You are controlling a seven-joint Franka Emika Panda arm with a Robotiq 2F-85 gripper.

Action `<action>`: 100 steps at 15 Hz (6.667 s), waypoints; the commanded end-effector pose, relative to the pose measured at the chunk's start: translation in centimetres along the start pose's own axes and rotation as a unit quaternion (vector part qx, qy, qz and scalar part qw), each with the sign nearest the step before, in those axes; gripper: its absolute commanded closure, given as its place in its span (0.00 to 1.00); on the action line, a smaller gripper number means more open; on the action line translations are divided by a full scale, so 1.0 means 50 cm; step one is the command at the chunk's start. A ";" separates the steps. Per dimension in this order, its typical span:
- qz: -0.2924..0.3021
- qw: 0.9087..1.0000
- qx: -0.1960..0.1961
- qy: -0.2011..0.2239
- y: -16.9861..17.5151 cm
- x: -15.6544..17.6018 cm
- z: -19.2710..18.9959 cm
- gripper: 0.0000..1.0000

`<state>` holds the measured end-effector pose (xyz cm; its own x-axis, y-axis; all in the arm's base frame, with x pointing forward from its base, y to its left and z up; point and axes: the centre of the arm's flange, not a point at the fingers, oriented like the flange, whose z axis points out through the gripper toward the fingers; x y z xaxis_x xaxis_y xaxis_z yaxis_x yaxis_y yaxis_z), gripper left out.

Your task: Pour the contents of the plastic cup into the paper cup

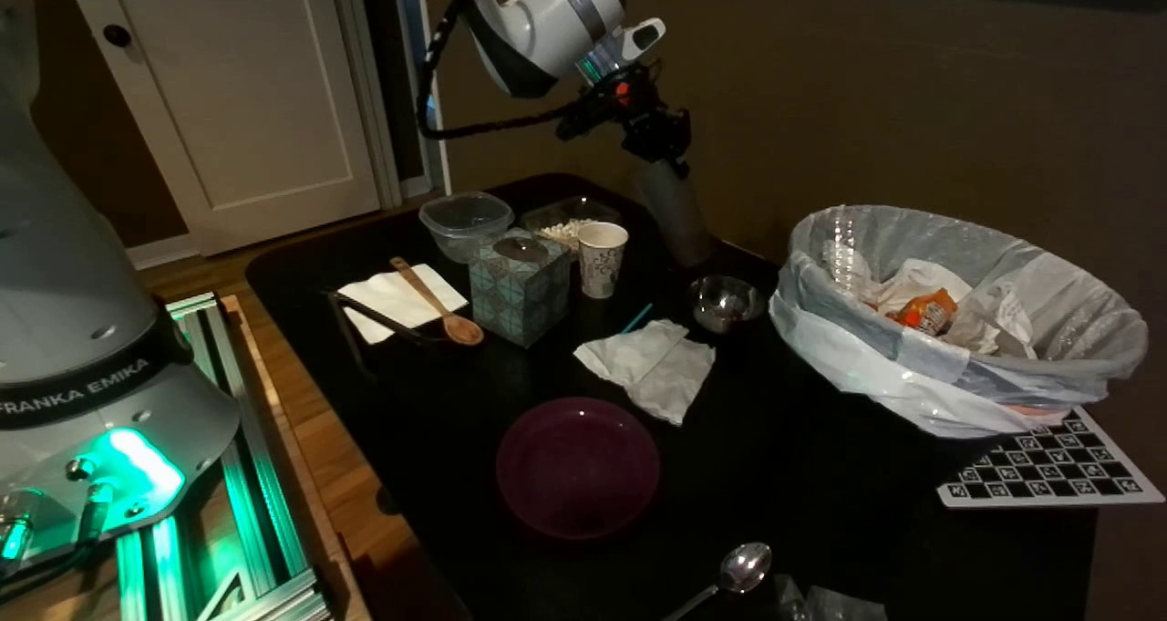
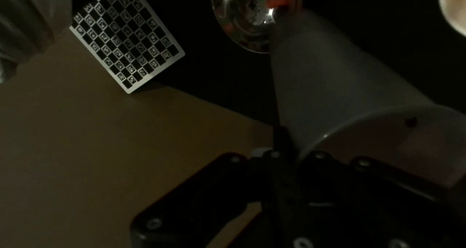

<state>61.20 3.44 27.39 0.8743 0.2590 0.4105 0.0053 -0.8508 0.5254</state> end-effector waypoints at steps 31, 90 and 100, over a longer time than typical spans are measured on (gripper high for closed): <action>0.283 0.944 0.163 -0.046 0.000 0.012 0.155 0.98; 0.086 0.963 0.232 -0.103 0.233 -0.052 -0.234 0.00; 0.085 0.965 0.224 -0.105 0.228 -0.051 -0.233 0.00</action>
<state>53.40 -1.61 41.03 0.9600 0.0389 0.2773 0.0207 -0.9975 0.0681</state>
